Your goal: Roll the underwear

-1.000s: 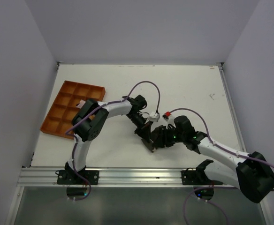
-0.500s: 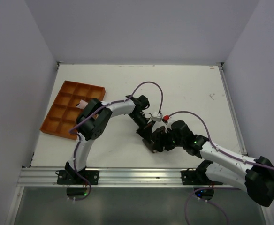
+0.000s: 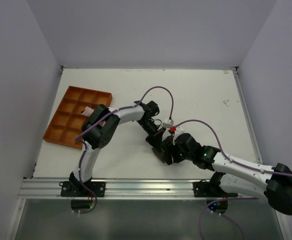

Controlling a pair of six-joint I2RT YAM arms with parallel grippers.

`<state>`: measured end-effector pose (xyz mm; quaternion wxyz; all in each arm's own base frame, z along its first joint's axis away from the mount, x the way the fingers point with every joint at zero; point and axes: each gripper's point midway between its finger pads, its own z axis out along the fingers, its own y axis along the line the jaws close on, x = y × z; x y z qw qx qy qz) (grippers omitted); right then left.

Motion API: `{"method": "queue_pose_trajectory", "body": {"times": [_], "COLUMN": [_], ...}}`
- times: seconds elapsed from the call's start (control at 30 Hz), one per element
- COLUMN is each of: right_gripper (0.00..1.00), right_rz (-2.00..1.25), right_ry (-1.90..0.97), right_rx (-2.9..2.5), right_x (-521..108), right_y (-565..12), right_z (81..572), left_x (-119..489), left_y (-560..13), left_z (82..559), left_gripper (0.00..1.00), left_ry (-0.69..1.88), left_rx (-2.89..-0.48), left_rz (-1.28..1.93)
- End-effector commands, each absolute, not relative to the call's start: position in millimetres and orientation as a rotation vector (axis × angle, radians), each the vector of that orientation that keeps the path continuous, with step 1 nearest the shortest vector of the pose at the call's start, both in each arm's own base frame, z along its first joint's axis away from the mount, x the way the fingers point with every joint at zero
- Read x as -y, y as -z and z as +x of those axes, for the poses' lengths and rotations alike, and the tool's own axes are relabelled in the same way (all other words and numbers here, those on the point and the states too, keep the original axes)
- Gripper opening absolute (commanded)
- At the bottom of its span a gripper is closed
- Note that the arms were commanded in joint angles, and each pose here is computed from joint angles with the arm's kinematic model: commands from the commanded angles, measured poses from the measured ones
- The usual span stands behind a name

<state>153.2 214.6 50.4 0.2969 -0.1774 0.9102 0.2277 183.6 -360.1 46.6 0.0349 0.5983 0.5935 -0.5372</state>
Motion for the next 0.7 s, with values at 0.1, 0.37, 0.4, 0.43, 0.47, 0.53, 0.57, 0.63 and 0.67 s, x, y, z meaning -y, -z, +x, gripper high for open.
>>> {"method": "queue_pose_trajectory", "body": {"times": [0.1,0.37,0.4,0.43,0.47,0.53,0.57,0.63,0.67], "right_gripper": [0.64,0.65,0.65,0.65,0.65,0.65,0.65,0.65,0.65], "right_rz": [-0.337,-0.495,-0.520,-0.539,-0.542,-0.575,-0.581,-0.619,-0.634], "right_ry": [-0.654,-0.541,-0.539,-0.526,-0.497,-0.467,-0.427,-0.426,-0.412], "right_rx": [-2.297,-2.282,-2.267,-2.258,-2.256,-2.262,-2.262,-2.251,-2.259], "right_x": [-219.7,-220.9,-225.2,-225.9,-226.5,-228.7,-227.5,-233.4,-234.0], "right_y": [-84.1,-85.9,-89.7,-90.3,-90.0,-85.5,-82.3,-80.5,-75.5], "right_z": [168.0,166.8,165.5,165.4,168.5,165.8,168.0,162.8,161.6], "left_x": [366.6,368.3,368.4,369.1,368.7,369.2,369.3,368.8,368.2], "left_y": [-33.9,-27.9,-27.4,-27.5,-25.5,-24.4,-22.3,-21.5,-20.5], "left_z": [186.6,190.8,191.6,192.5,192.2,193.3,193.3,191.2,190.5], "left_gripper": [0.00,0.00,0.00,0.00,0.00,0.00,0.00,0.00,0.00], "left_ry": [1.569,1.555,1.549,1.548,1.550,1.546,1.549,1.561,1.564], "left_rx": [-1.830,-1.895,-1.901,-1.917,-1.932,-1.957,-1.967,-1.989,-1.998], "left_rz": [1.899,1.881,1.880,1.873,1.869,1.860,1.856,1.850,1.848]}}
